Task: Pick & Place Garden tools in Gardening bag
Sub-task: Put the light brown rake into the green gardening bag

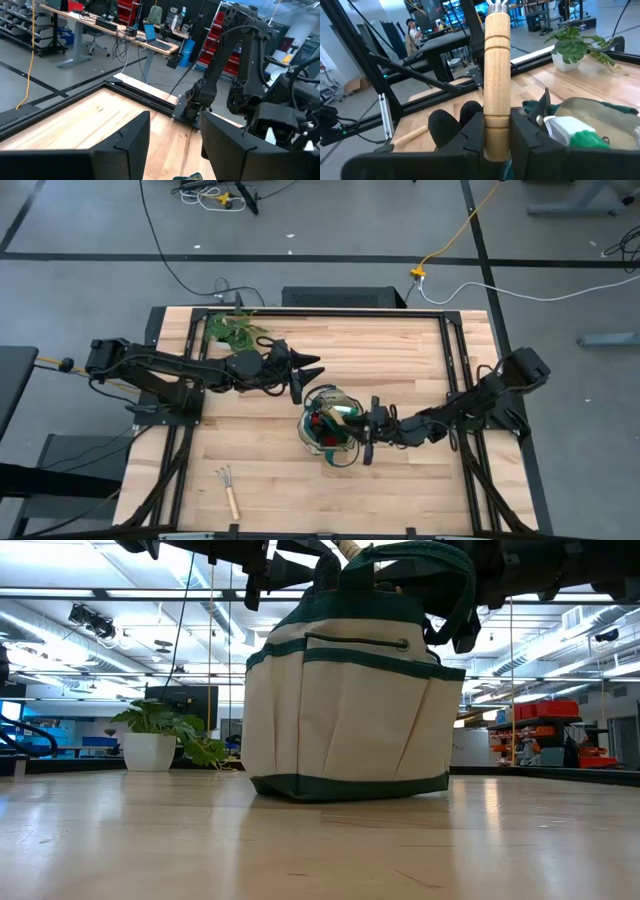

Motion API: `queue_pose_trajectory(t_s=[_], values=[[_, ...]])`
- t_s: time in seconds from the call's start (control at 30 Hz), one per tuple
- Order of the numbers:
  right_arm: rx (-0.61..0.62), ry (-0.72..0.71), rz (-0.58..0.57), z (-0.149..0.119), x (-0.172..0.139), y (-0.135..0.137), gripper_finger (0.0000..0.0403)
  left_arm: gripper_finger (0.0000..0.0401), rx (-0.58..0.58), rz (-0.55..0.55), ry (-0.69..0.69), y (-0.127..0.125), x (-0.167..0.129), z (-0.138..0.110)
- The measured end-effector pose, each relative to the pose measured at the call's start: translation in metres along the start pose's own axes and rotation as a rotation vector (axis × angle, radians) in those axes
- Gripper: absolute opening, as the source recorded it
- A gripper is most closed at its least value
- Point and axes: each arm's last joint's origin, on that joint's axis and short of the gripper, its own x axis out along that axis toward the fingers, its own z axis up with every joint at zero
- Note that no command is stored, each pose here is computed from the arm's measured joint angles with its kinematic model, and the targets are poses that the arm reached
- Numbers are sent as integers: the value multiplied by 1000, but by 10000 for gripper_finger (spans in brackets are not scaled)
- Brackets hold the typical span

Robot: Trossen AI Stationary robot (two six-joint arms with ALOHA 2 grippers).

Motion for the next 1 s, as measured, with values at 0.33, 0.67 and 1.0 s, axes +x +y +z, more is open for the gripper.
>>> queue_pose_trajectory(t_s=[0.33,0.67,1.0], values=[[-3,5,-11,-12,5,-1,50,179,-1,-32,11,-1,0,0],[-12,5,-11,-12,5,-1,50,179,-11,-68,25,-2,0,-1],[-26,0,-36,-12,5,-2,50,179,-11,-87,32,-4,-1,-1]])
